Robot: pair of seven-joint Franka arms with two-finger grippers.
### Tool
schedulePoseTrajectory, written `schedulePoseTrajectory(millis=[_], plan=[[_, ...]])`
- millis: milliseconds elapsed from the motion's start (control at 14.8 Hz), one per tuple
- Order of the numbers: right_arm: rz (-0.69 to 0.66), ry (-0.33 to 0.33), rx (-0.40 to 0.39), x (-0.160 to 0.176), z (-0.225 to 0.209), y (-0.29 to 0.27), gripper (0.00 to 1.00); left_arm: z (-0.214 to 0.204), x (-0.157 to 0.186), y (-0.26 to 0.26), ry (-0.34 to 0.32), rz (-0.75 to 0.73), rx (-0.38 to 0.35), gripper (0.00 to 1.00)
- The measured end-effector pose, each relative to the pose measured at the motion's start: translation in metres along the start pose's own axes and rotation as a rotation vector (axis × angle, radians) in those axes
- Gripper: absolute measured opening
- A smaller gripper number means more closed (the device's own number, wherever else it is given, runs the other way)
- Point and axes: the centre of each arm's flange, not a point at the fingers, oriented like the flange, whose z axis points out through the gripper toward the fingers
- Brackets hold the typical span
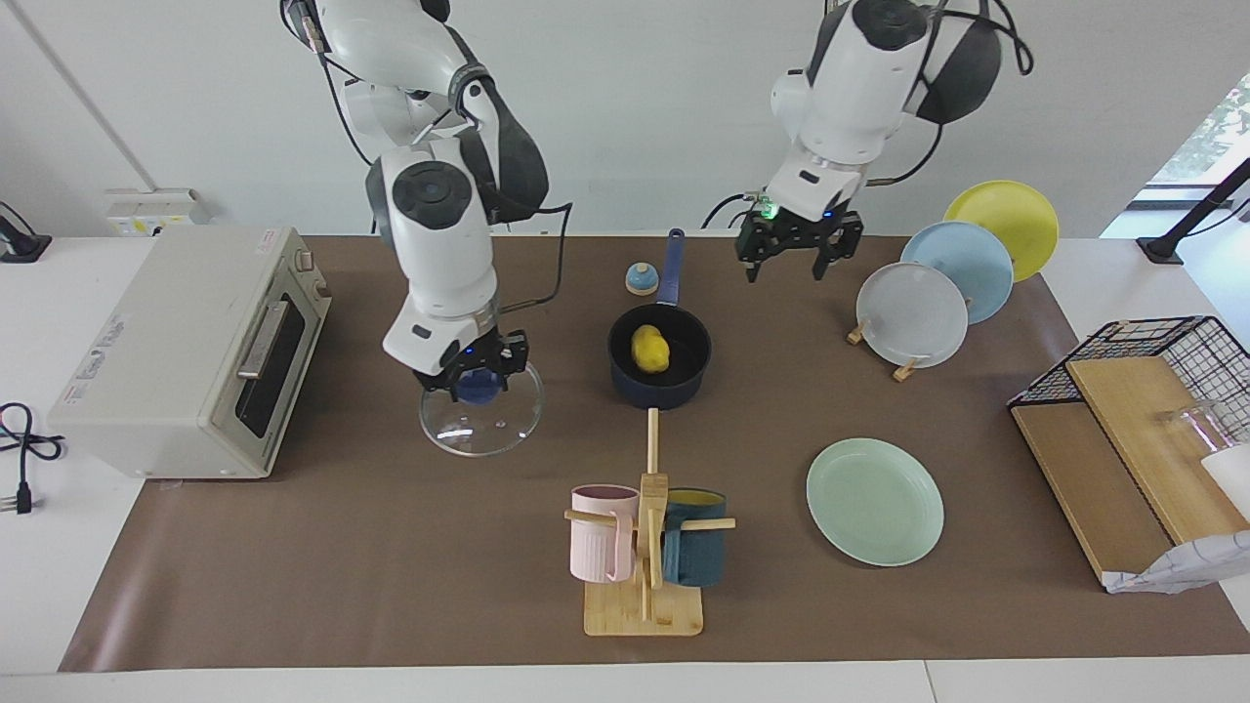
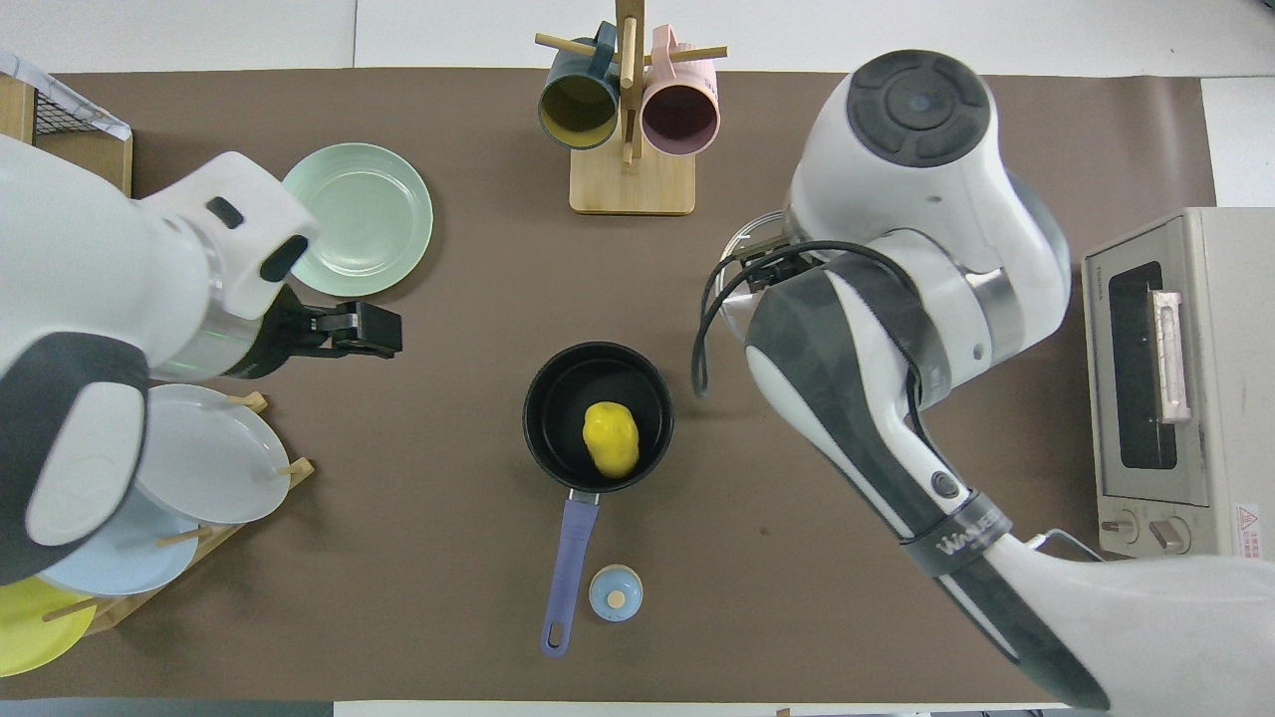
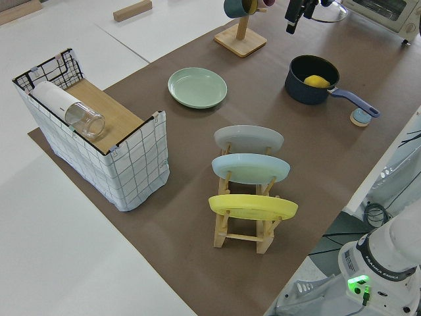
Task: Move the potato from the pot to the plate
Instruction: 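Lower the lid with the right gripper while the left gripper enters the pot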
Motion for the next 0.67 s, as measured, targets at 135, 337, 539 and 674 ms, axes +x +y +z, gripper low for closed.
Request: schedulePoseTrajectory(millis=[135, 337, 539, 674], plan=[[-0.038, 0.02, -0.013, -0.005, 0.016, 0.035, 0.66, 0.05, -0.019, 0.05, -0.01, -0.022, 0.0, 1.0], [-0.065, 0.065, -0.038, -0.024, 0.059, 0.094, 0.66, 0.126, -0.024, 0.092, -0.04, -0.019, 0.017, 1.0], [-0.05, 0.032, -0.026, -0.048, 0.1, 0.108, 0.66, 0.168, -0.019, 0.097, -0.069, -0.02, 0.041, 1.0], [-0.043, 0.016, -0.01, -0.06, 0.113, 0.104, 0.66, 0.183, -0.021, 0.102, -0.077, -0.028, 0.048, 1.0]])
